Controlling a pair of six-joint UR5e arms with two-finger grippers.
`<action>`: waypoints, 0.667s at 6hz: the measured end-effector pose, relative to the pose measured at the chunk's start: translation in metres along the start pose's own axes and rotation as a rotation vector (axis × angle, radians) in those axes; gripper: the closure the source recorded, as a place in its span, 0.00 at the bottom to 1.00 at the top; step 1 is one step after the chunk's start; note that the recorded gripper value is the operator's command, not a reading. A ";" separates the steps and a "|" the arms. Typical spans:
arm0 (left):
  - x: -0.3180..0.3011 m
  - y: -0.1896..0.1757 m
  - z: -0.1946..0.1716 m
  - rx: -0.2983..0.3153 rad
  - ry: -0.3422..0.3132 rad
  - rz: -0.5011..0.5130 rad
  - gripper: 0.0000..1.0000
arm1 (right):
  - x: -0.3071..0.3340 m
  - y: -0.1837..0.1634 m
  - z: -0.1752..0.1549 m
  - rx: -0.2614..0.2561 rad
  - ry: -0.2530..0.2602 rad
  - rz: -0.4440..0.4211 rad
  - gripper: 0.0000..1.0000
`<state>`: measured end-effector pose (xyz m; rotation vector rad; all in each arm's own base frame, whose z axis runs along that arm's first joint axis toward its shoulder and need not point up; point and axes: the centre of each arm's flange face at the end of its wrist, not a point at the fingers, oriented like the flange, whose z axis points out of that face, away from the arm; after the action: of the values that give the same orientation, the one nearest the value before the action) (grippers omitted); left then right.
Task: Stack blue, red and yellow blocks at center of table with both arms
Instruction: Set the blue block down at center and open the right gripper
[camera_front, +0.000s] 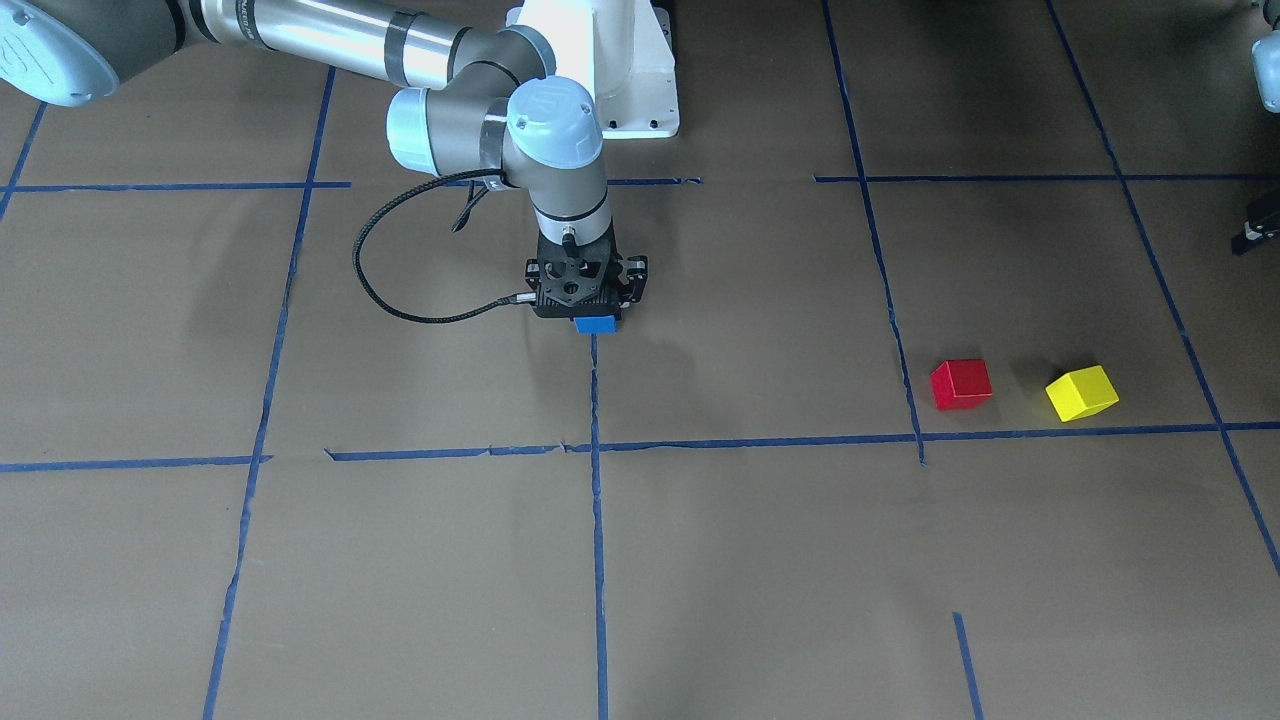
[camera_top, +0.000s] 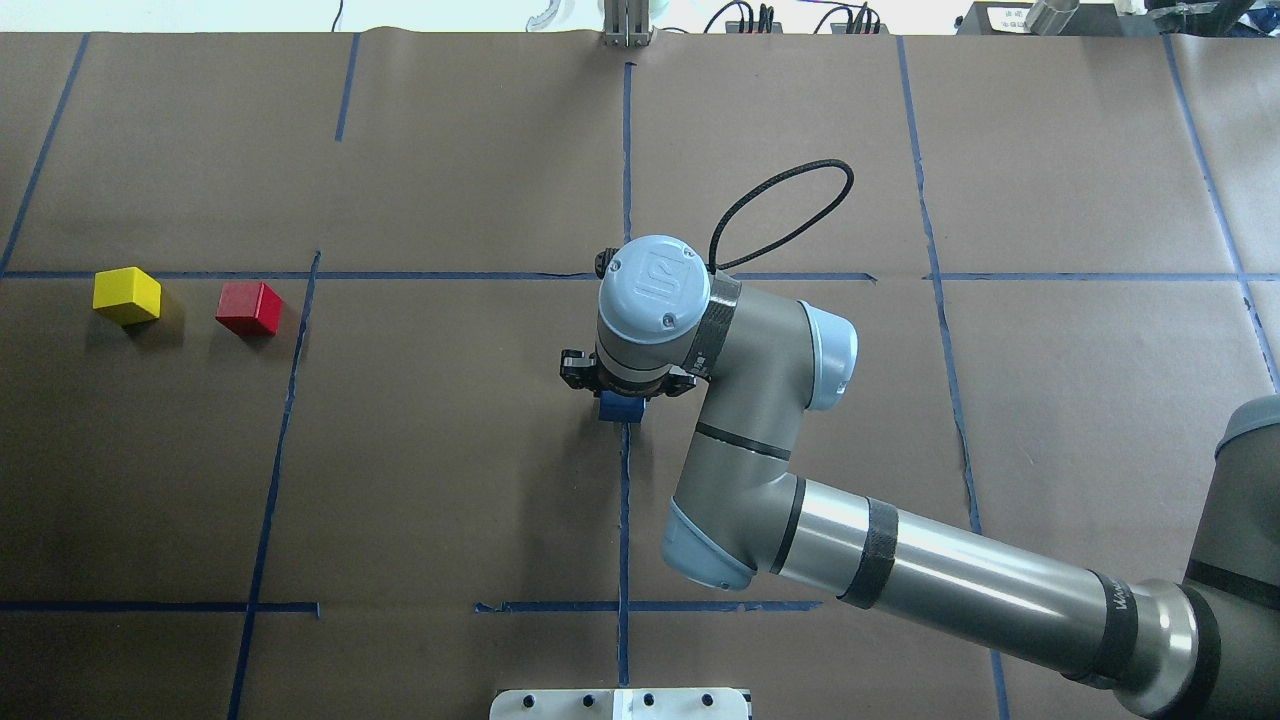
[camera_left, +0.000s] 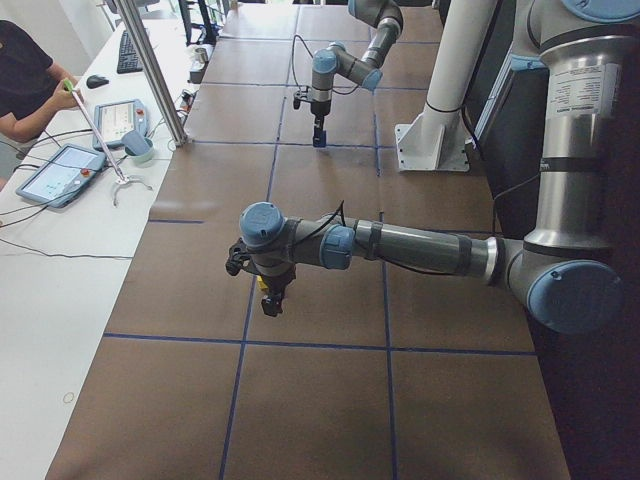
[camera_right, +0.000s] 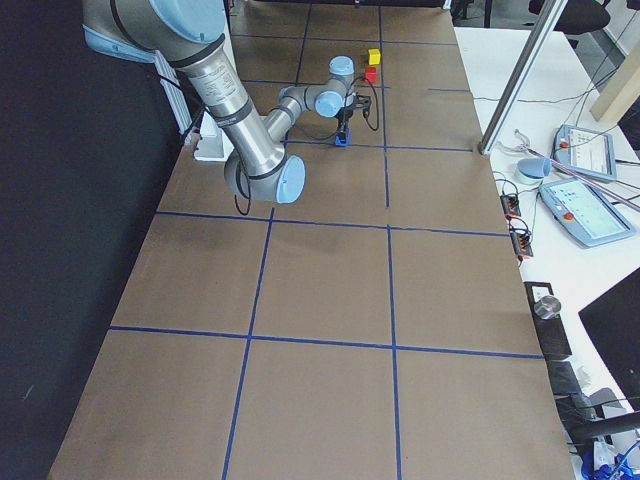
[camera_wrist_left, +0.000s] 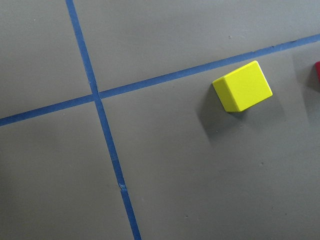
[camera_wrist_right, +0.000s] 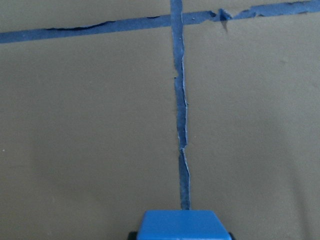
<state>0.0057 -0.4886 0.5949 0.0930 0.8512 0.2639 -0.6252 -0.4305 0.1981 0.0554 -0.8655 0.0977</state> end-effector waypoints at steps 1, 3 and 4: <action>0.000 0.000 0.000 0.000 0.000 0.000 0.00 | 0.000 0.002 0.002 0.001 0.006 -0.003 0.47; 0.000 0.000 0.000 0.000 0.000 0.000 0.00 | -0.001 0.004 0.003 0.014 0.014 -0.011 0.01; 0.000 0.000 0.000 0.000 0.000 0.000 0.00 | -0.001 0.005 0.004 0.023 0.025 -0.013 0.00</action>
<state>0.0056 -0.4886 0.5950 0.0932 0.8512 0.2639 -0.6291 -0.4260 0.2000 0.0807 -0.8390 0.0963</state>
